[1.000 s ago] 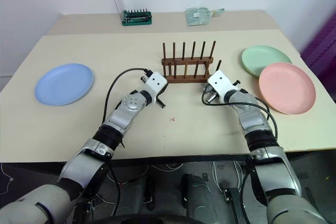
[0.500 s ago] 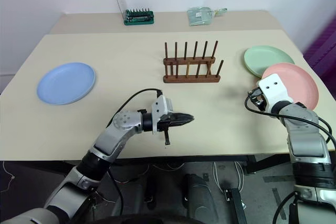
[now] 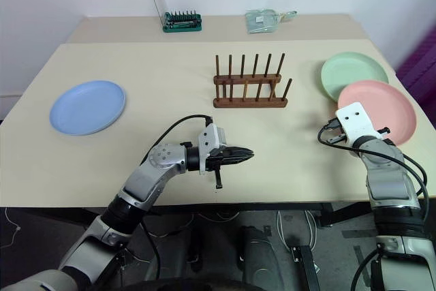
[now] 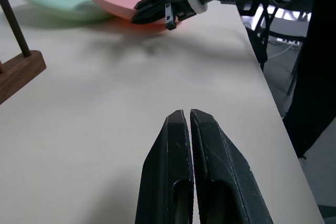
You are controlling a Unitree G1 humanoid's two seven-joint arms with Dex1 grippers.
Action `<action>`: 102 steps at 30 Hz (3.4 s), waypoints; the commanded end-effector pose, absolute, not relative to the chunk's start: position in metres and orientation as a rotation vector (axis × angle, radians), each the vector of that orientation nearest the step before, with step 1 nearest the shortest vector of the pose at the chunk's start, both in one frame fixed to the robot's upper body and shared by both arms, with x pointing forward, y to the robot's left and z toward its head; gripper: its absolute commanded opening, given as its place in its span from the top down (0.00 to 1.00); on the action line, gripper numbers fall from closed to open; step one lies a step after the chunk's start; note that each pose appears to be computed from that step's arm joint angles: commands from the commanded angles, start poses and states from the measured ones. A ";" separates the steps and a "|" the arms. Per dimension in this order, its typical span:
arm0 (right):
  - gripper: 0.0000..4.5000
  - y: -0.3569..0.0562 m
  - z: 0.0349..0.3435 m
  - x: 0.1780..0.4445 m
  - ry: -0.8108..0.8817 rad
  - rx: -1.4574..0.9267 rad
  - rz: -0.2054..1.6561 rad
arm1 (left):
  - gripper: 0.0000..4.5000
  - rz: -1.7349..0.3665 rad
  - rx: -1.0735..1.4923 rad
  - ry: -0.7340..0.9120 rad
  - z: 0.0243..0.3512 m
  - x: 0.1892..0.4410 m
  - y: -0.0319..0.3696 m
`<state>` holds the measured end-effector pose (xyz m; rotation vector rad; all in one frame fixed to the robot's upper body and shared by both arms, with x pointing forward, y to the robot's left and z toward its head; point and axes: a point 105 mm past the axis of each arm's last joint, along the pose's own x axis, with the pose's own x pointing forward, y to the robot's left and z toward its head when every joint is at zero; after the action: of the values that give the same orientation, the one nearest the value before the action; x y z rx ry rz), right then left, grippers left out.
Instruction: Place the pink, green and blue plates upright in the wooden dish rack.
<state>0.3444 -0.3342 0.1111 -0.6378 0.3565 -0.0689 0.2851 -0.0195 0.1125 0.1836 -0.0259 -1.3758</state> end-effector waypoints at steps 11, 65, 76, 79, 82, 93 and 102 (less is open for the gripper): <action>0.98 -0.240 0.245 0.346 -0.215 -0.694 0.193 | 0.97 -1.361 0.183 -0.077 0.121 0.290 -0.014; 0.03 -0.287 0.321 0.406 -0.299 0.342 0.383 | 0.97 -1.250 0.128 -0.074 0.130 0.298 0.009; 0.01 -0.341 0.204 0.415 0.193 -0.594 0.127 | 0.97 -1.282 0.140 -0.074 0.131 0.298 0.006; 0.01 -0.341 0.181 0.416 0.275 -0.682 0.153 | 0.97 -1.282 0.141 -0.075 0.132 0.298 0.006; 0.01 -0.343 0.169 0.418 0.313 -0.713 0.138 | 0.97 -1.279 0.141 -0.074 0.132 0.298 0.007; 0.53 -0.347 0.141 0.420 0.395 -0.821 0.044 | 0.97 -1.270 0.139 -0.065 0.130 0.295 0.009; 0.99 -0.350 0.150 0.421 0.329 -0.888 0.003 | 0.97 -1.272 0.143 -0.064 0.131 0.295 0.009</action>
<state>0.4184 -0.3491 0.1341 -0.8502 0.3908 0.0189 0.2973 0.0100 0.1192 0.1412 -0.0183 -1.2593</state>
